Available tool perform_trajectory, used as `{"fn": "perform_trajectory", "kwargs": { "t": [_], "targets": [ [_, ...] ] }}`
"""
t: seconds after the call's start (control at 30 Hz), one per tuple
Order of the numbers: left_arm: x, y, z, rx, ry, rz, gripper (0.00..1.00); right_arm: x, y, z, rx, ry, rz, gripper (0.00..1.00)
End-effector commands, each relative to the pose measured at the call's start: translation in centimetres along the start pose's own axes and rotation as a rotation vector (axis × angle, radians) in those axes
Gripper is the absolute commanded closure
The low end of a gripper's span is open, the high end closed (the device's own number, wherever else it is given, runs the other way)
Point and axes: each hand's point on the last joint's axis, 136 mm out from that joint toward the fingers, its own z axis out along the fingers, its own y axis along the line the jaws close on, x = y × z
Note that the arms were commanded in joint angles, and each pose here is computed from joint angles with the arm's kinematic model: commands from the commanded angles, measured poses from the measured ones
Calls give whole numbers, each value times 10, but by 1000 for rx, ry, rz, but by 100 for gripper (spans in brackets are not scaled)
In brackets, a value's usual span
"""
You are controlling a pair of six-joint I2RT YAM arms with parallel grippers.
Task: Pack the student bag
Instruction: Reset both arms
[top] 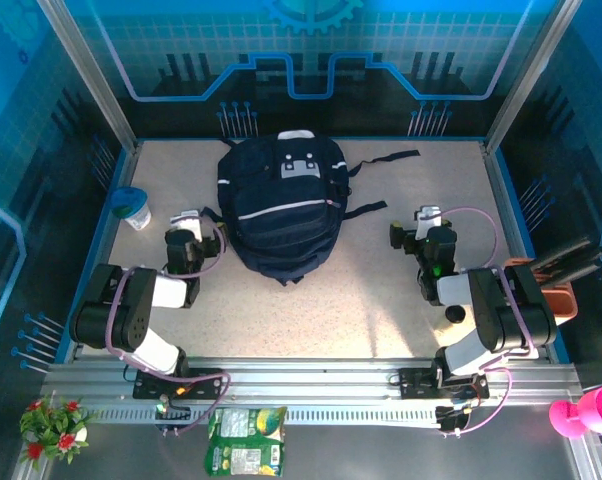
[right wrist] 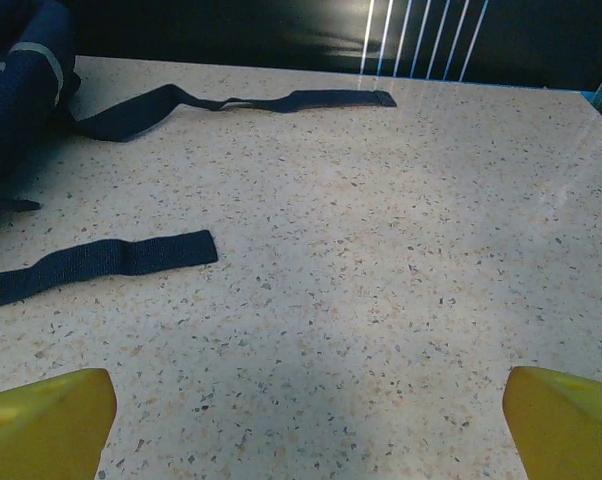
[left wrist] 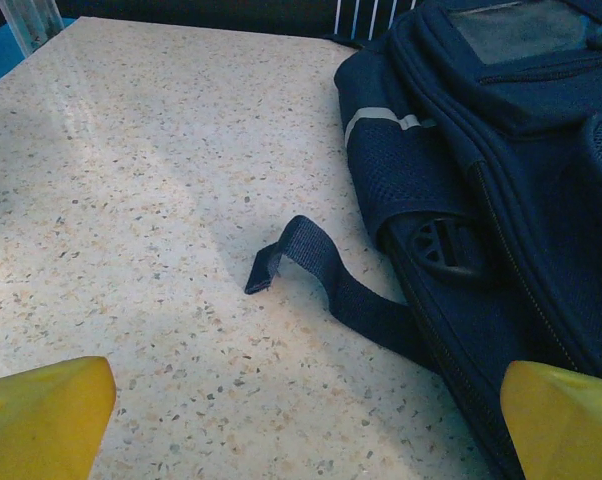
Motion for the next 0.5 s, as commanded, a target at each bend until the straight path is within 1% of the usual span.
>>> {"fn": "perform_trajectory", "kwargs": {
  "t": [0.0,0.47],
  "targets": [
    [-15,-7,5,36,-41,25,1,-9,-2,2,12,-26,-5,0],
    [-15,-8,6,46,-32,22,1,-9,-2,2,13,-26,-5,0]
  ]
}}
